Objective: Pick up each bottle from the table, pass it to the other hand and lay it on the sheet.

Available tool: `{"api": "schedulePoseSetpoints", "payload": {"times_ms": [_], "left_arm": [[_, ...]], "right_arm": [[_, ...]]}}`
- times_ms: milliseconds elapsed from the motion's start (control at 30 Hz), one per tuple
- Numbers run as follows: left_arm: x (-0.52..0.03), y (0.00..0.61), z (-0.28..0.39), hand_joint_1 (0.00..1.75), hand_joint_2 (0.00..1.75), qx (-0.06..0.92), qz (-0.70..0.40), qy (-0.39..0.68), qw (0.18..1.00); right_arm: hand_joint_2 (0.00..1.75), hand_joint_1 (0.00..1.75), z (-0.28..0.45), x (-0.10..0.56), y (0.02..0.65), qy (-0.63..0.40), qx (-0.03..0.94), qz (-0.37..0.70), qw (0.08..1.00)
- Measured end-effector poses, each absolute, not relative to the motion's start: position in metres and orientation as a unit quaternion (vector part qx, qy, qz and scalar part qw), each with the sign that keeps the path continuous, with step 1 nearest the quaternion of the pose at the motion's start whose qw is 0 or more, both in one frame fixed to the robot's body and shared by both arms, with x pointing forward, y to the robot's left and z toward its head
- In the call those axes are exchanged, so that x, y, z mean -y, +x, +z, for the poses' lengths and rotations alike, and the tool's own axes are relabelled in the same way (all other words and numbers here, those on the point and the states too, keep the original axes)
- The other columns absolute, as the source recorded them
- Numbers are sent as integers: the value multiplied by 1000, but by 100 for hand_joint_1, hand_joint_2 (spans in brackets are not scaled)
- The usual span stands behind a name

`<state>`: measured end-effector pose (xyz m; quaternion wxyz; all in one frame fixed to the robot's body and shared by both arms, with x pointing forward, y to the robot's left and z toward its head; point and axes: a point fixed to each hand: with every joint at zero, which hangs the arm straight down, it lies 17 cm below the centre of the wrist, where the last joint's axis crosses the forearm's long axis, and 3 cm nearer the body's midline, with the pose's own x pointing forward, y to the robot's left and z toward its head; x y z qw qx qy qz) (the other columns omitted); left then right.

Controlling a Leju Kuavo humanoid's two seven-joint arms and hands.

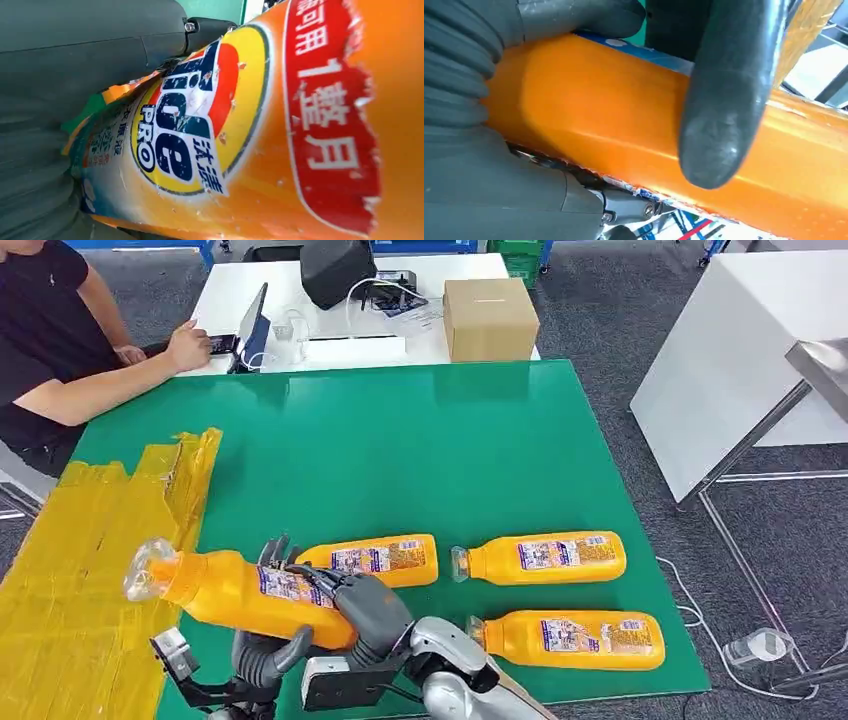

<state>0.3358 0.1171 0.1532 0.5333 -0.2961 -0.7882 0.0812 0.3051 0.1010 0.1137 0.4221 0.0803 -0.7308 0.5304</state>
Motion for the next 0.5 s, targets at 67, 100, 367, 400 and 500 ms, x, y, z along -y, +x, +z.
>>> {"api": "schedulePoseSetpoints", "payload": {"times_ms": [67, 100, 367, 400, 500], "left_arm": [[-118, 337, 151, 175, 175, 789, 80, -288, 537], [-118, 337, 150, 175, 175, 789, 79, -286, 539], [-121, 338, 147, 175, 175, 787, 86, -281, 542], [-121, 337, 147, 175, 175, 787, 88, -281, 542], [-122, 336, 145, 175, 175, 785, 92, -282, 544]], "right_arm": [[175, 175, 113, -102, 305, 81, 729, 534, 420], [175, 175, 112, -103, 305, 81, 728, 536, 419], [175, 175, 106, -105, 304, 79, 723, 548, 414], [175, 175, 105, -105, 303, 79, 722, 549, 414], [175, 175, 102, -106, 302, 80, 720, 552, 412]]}}
